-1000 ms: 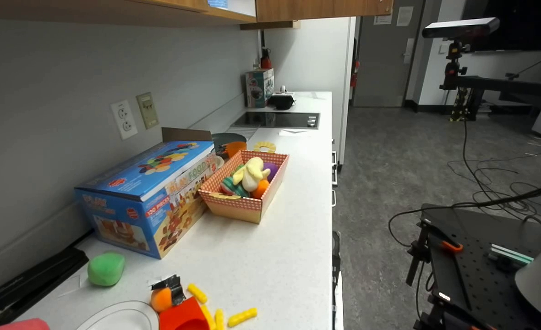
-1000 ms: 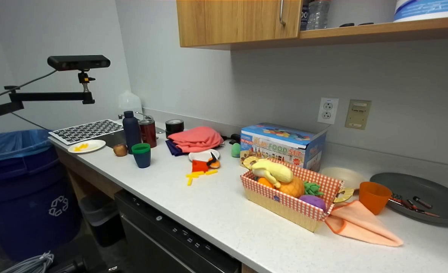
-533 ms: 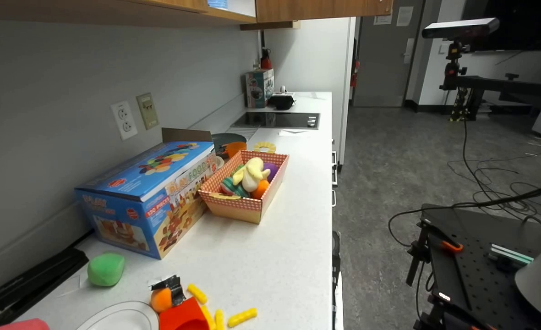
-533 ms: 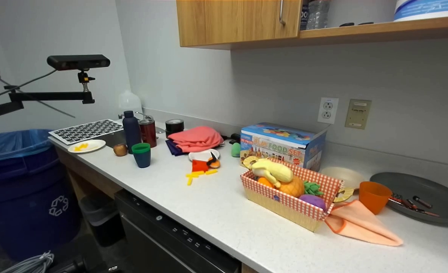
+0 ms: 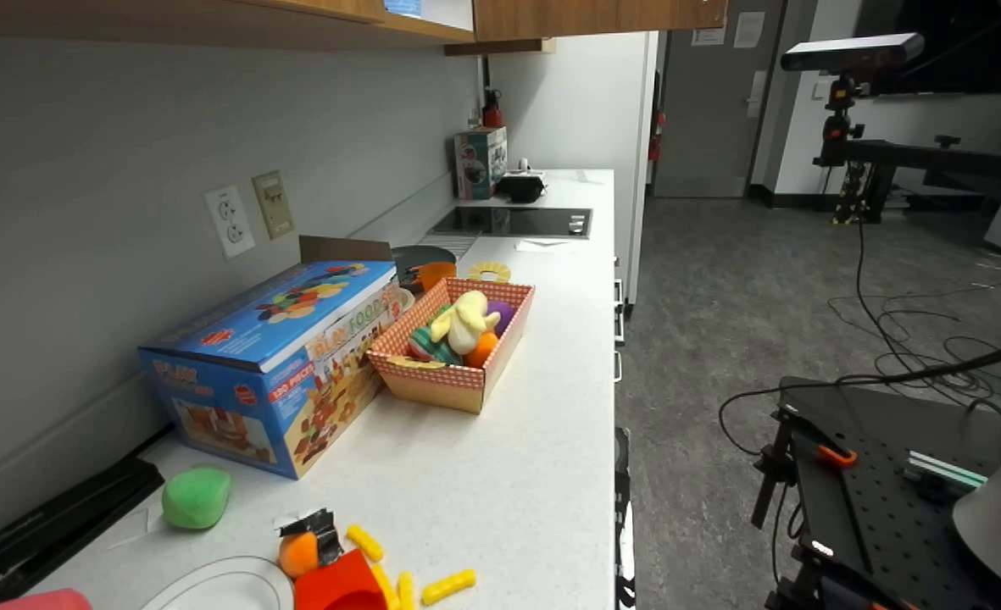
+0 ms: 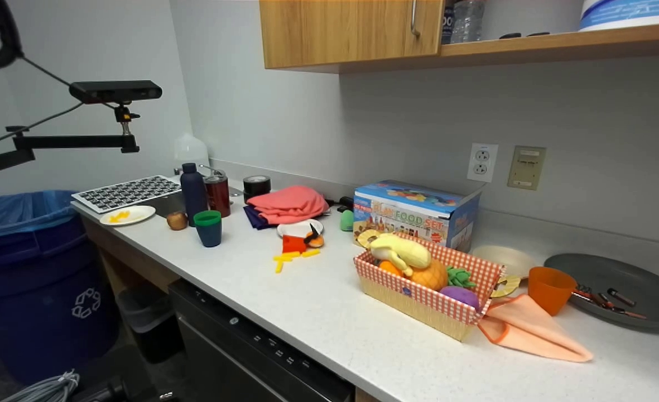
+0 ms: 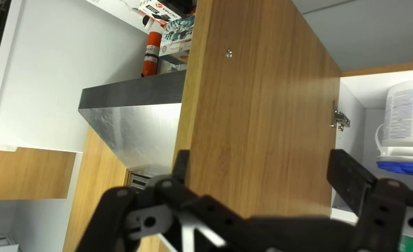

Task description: Close the open upper cabinet door

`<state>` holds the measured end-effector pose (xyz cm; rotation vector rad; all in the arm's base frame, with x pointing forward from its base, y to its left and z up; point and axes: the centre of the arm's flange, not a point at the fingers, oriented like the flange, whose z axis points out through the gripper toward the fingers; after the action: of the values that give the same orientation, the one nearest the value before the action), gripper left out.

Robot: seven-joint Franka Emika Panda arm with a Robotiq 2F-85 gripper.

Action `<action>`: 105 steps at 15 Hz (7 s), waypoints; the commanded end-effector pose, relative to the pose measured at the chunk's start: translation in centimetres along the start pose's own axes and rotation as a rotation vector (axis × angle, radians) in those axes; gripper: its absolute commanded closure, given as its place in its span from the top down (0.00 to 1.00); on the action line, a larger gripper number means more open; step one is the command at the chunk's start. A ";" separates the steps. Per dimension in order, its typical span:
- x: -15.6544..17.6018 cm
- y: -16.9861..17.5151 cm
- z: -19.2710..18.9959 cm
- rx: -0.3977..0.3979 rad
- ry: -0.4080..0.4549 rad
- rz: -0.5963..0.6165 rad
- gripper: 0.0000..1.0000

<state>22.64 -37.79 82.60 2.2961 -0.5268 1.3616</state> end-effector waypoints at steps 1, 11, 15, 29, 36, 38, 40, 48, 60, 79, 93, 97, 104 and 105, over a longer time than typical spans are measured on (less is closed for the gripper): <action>0.2 0.0 0.3 -0.006 -0.002 -0.002 1.00; 2.5 4.3 3.5 -0.095 0.043 0.077 1.00; 3.6 4.8 4.4 -0.046 0.062 0.064 1.00; 4.8 3.5 6.0 0.136 0.128 -0.037 1.00; 4.6 5.6 6.5 -0.005 0.099 -0.040 1.00; 4.6 5.9 6.6 -0.024 0.092 -0.041 1.00; 4.6 6.1 7.1 -0.019 0.090 -0.036 1.00; 6.9 3.7 8.6 0.108 0.149 -0.067 1.00; 5.4 -2.5 4.9 0.242 0.161 -0.141 1.00; 5.3 -12.6 0.0 0.579 0.161 -0.272 1.00; 9.3 -17.1 1.1 0.805 0.220 -0.353 1.00; 10.5 -19.9 2.0 0.873 0.208 -0.365 1.00; 12.9 -22.8 4.7 0.748 0.244 -0.320 1.00; 13.1 -23.3 5.0 0.732 0.247 -0.307 1.00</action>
<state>41.46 -21.45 86.68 2.6145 0.5896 1.8103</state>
